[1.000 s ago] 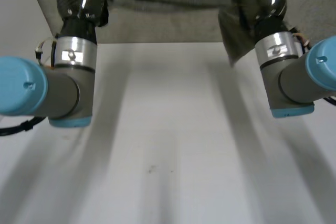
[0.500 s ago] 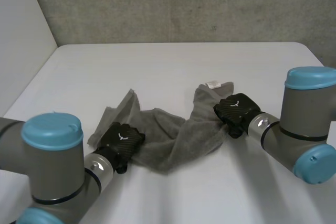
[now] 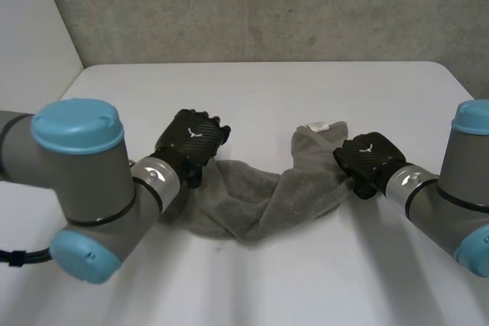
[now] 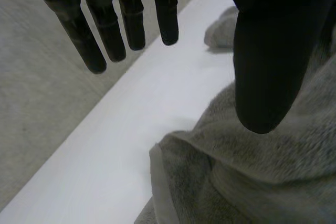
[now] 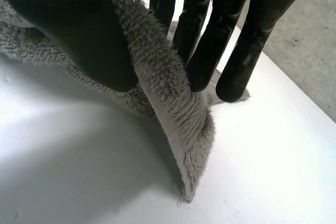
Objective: Fold the towel.
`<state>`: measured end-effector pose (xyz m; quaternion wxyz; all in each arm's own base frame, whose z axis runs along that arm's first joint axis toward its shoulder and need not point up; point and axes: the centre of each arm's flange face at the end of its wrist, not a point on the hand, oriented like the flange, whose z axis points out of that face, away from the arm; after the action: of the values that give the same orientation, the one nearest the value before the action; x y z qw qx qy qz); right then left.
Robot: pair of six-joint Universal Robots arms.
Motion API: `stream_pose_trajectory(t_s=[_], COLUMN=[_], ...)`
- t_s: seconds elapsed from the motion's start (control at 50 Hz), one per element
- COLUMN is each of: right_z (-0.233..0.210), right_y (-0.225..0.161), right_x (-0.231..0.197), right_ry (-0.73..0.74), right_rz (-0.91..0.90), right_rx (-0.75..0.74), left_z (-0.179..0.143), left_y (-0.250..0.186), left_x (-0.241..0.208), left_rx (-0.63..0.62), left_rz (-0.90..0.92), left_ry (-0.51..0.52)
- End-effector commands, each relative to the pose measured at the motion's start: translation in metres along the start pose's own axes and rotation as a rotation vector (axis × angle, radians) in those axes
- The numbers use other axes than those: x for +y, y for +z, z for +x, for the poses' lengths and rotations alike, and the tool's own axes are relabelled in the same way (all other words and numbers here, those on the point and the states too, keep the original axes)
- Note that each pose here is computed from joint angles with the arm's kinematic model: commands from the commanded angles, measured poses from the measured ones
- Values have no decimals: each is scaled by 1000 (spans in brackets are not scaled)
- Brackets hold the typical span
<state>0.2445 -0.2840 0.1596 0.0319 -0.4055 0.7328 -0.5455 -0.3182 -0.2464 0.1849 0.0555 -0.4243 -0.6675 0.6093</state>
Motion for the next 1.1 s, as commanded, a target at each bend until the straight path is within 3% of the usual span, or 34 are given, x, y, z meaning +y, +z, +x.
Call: stream_pose_trajectory(t_s=[0.02, 0.12, 0.46, 0.64, 0.8, 0.9, 1.02, 1.1], right_z=[3, 2, 0, 2, 14, 53, 78, 80], right_y=[0, 0, 2, 2, -2, -22, -57, -89], right_x=[-1, -1, 1, 0, -14, -52, -86, -106], right_ry=[4, 5, 4, 3, -7, -23, -53, -120], right_rz=[11, 11, 7, 11, 49, 130, 126, 59], right_rx=[-7, -11, -16, -11, 27, 137, 174, 116], left_z=[-3, -3, 2, -1, -28, -60, -69, -70], left_y=[24, 34, 45, 48, 37, 3, -31, -69], left_x=[28, 40, 64, 59, 11, -42, -68, -85], left_rx=[99, 124, 185, 157, -9, -159, -202, -175], left_rz=[-3, -13, -3, 32, 211, 304, 329, 280], left_ry=[147, 184, 159, 163, 193, 170, 170, 156])
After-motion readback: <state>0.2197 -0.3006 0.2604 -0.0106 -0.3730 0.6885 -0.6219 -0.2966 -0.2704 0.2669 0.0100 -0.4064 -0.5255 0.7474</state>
